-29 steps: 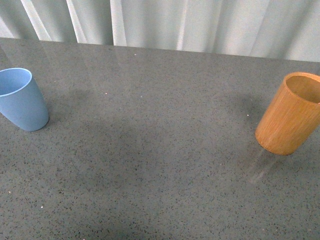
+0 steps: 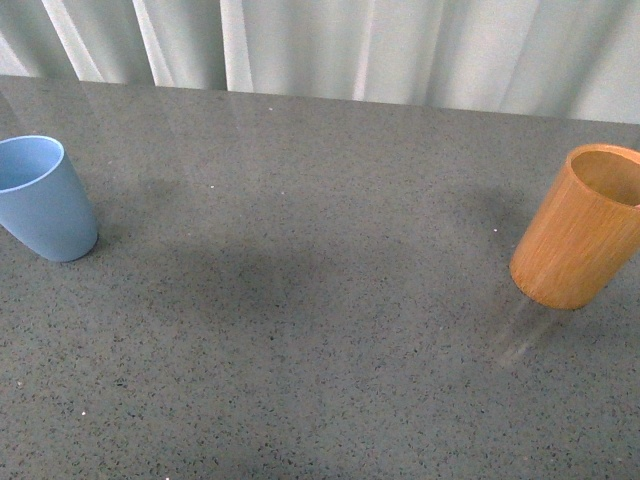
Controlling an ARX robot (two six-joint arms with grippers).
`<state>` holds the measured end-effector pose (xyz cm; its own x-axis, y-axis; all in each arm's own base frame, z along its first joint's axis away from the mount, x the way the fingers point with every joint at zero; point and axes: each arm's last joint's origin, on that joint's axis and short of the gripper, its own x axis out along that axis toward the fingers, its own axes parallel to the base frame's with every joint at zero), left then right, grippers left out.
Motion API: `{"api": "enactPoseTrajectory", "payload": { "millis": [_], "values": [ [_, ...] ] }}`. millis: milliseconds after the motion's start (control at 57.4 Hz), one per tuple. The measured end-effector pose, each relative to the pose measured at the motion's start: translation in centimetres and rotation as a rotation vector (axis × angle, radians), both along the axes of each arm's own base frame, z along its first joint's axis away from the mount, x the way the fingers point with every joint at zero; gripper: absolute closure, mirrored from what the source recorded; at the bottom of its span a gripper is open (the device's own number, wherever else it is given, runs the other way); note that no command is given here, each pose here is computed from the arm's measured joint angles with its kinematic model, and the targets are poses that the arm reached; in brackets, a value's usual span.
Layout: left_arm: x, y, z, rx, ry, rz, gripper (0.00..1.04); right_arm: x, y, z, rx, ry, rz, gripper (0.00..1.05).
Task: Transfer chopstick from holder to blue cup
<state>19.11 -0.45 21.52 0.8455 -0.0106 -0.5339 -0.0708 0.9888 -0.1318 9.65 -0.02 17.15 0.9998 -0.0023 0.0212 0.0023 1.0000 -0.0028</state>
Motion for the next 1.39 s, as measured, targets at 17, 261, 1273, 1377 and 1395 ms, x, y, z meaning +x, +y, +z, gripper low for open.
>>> {"api": "enactPoseTrajectory", "payload": {
  "millis": [17,261,1273,1377,1395],
  "values": [
    [1.0,0.2,0.1,0.007,0.005,0.021,0.07,0.0,0.0,0.0,0.0,0.0,0.001,0.1],
    [9.9,1.8,-4.2,0.036,0.209,0.151,0.07,0.0,0.0,0.0,0.0,0.0,0.001,0.1],
    [16.9,1.5,-8.4,0.023,0.453,0.243,0.71,0.0,0.0,0.0,0.0,0.0,0.001,0.1],
    [17.1,0.7,-8.5,0.018,0.476,0.23,0.85,0.0,0.0,0.0,0.0,0.0,0.001,0.1],
    [17.1,0.6,-8.5,0.019,0.478,0.23,0.87,0.0,0.0,0.0,0.0,0.0,0.001,0.1]
  ]
}}
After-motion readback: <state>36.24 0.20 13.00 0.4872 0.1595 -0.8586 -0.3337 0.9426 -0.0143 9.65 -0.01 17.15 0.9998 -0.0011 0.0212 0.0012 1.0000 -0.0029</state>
